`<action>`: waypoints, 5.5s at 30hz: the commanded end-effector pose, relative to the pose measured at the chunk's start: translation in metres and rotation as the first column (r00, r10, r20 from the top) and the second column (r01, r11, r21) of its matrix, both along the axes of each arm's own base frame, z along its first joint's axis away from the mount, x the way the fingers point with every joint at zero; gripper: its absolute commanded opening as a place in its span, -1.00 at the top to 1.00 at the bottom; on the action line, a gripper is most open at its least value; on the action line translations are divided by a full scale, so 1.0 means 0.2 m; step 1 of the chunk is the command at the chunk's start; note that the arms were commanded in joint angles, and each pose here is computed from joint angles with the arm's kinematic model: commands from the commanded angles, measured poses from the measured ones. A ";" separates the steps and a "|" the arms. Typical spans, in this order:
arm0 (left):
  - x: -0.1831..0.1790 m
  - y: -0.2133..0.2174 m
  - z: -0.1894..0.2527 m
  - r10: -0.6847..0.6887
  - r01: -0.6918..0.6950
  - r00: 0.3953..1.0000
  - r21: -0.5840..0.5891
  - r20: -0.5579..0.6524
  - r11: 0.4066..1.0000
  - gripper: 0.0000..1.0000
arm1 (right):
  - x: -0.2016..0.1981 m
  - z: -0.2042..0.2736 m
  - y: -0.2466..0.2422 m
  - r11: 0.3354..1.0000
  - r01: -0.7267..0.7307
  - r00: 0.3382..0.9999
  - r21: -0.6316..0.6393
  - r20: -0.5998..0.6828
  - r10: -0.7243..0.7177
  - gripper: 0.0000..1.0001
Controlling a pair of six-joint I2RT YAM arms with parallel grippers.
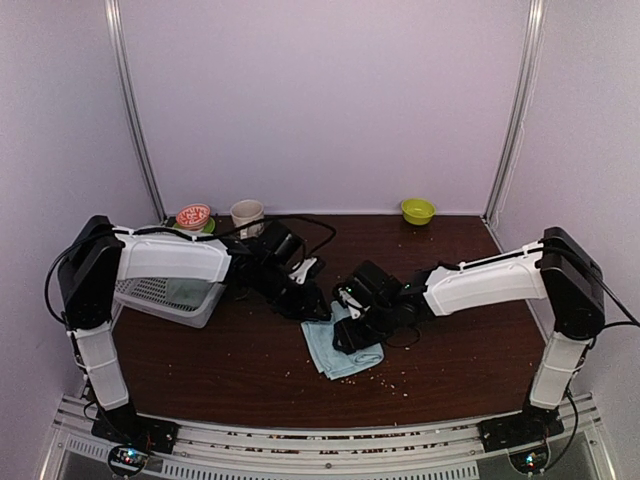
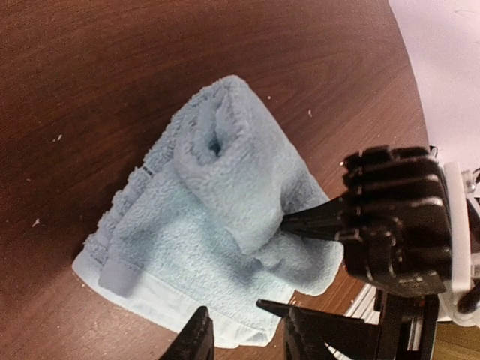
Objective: Roll the towels
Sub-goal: Roll the towel at the center of the board.
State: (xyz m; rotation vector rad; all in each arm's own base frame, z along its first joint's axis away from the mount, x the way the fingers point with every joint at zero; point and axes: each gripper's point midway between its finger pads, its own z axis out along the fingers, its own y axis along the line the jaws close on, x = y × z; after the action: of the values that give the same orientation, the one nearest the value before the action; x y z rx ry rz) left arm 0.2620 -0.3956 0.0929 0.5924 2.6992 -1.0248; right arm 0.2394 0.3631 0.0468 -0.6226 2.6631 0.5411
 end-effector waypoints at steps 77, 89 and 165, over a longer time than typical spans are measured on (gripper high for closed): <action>0.19 -0.14 0.14 0.082 -0.106 0.988 -0.198 -0.130 0.974 0.56 | -0.16 -0.15 -0.23 0.985 -0.093 0.993 -0.146 -0.084 0.081 0.51; 0.29 -0.30 0.00 0.068 -0.104 0.983 -0.212 -0.167 0.972 0.62 | -0.17 -0.14 -0.22 0.989 -0.094 0.993 -0.110 -0.078 0.086 0.48; 0.05 0.05 -0.16 0.126 -0.139 0.984 -0.094 -0.126 0.986 0.57 | 0.14 0.05 -0.33 0.929 0.112 0.991 -0.353 0.106 -0.079 1.00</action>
State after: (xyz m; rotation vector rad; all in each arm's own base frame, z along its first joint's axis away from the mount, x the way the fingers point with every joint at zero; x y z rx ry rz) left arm 0.2661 -0.3794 0.0398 0.3324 2.8013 -1.1414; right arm 0.2692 0.3236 0.0693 -0.5660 2.7147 0.3320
